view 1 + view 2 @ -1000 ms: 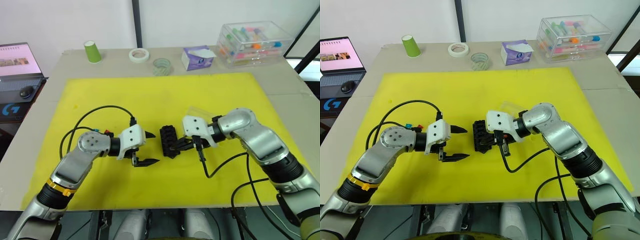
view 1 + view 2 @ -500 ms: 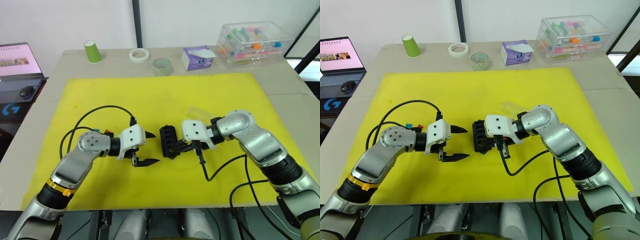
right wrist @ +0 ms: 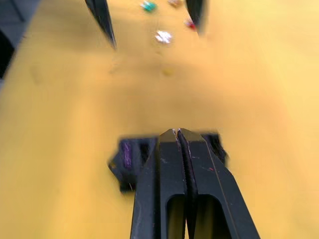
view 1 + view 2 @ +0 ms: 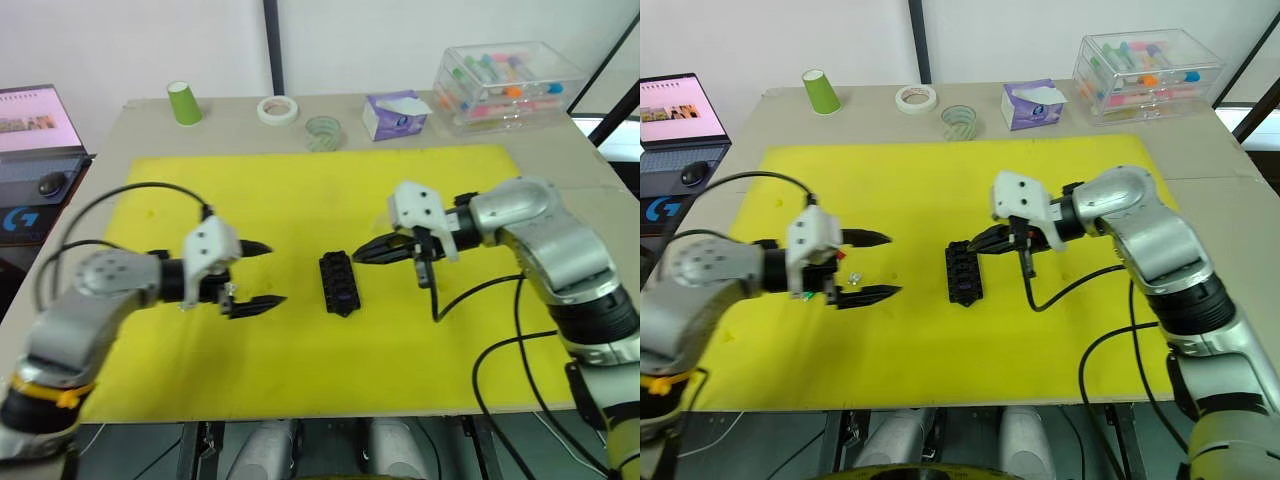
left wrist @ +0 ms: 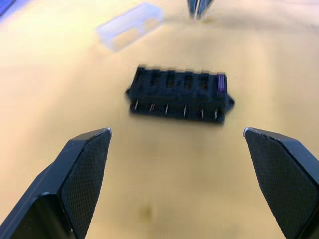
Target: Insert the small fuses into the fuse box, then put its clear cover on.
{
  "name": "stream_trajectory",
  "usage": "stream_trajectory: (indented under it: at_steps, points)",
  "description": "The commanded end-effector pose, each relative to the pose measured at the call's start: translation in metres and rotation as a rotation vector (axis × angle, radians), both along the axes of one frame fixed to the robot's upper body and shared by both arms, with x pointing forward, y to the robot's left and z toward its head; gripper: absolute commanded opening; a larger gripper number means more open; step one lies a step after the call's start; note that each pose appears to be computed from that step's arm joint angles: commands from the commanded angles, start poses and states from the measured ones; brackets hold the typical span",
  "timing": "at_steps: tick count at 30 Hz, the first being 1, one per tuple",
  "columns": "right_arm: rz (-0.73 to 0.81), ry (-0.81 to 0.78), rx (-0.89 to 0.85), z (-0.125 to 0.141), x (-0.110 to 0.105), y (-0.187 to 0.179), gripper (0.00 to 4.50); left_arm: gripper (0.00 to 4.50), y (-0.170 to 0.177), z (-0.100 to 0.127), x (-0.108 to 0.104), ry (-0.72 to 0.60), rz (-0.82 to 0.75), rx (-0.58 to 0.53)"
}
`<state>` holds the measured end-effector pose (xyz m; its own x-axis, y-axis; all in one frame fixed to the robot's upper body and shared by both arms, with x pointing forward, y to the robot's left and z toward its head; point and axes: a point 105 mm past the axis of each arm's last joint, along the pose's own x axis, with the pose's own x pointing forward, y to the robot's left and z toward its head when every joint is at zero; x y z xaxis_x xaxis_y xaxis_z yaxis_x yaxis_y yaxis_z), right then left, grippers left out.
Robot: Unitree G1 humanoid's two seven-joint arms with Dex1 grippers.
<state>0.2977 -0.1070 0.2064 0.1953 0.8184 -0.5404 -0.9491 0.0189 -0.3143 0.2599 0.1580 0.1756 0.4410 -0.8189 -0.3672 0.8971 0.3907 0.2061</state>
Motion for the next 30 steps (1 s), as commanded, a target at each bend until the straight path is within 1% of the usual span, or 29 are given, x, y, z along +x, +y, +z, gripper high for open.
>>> stream_trajectory:
  at_steps: [1, 3, 4, 5, 6, 7, 9, 11, 13, 16, 20, 25, 30]
  points:
    - [-0.109, -0.044, -0.028, 0.011, 0.007, -0.038, 0.03, 4.50, 0.050, 0.018, -0.015, -0.005, 0.151, 0.052]
    - [-0.183, -0.052, -0.052, 0.012, 0.012, -0.060, 0.03, 4.50, 0.081, 0.022, -0.025, 0.025, 0.250, 0.075]
    - [-0.224, -0.055, -0.064, 0.013, 0.015, -0.073, 0.42, 4.50, 0.099, 0.026, -0.032, 0.040, 0.307, 0.081]
    - [-0.255, -0.053, -0.071, 0.014, 0.016, -0.084, 0.60, 4.50, 0.115, 0.028, -0.038, 0.051, 0.358, 0.088]
    - [-0.287, -0.046, -0.074, 0.016, 0.017, -0.095, 0.95, 4.50, 0.132, 0.030, -0.045, 0.063, 0.414, 0.098]
    - [-0.304, -0.042, -0.075, 0.016, 0.018, -0.102, 1.25, 4.50, 0.143, 0.031, -0.049, 0.069, 0.445, 0.106]
    - [-0.356, -0.044, -0.104, 0.014, 0.021, -0.119, 1.97, 4.50, 0.176, 0.033, -0.058, 0.071, 0.545, 0.139]
    - [-0.429, -0.053, -0.137, 0.012, 0.027, -0.142, 2.74, 4.50, 0.206, 0.031, -0.069, 0.088, 0.639, 0.146]
    - [-0.472, -0.047, -0.157, 0.009, 0.030, -0.157, 3.50, 4.50, 0.224, 0.027, -0.078, 0.114, 0.693, 0.146]
    - [-0.472, -0.032, -0.199, 0.000, 0.030, -0.163, 4.48, 4.50, 0.238, 0.021, -0.087, 0.147, 0.724, 0.132]
    - [-0.484, -0.019, -0.190, -0.003, 0.032, -0.167, 4.48, 4.50, 0.241, 0.017, -0.089, 0.159, 0.708, 0.102]
    - [-0.499, -0.010, -0.207, -0.007, 0.034, -0.173, 4.48, 4.50, 0.236, 0.011, -0.080, 0.143, 0.649, 0.094]
    - [-0.488, -0.009, -0.187, -0.004, 0.031, -0.168, 4.48, 4.50, 0.232, 0.007, -0.074, 0.130, 0.622, 0.102]
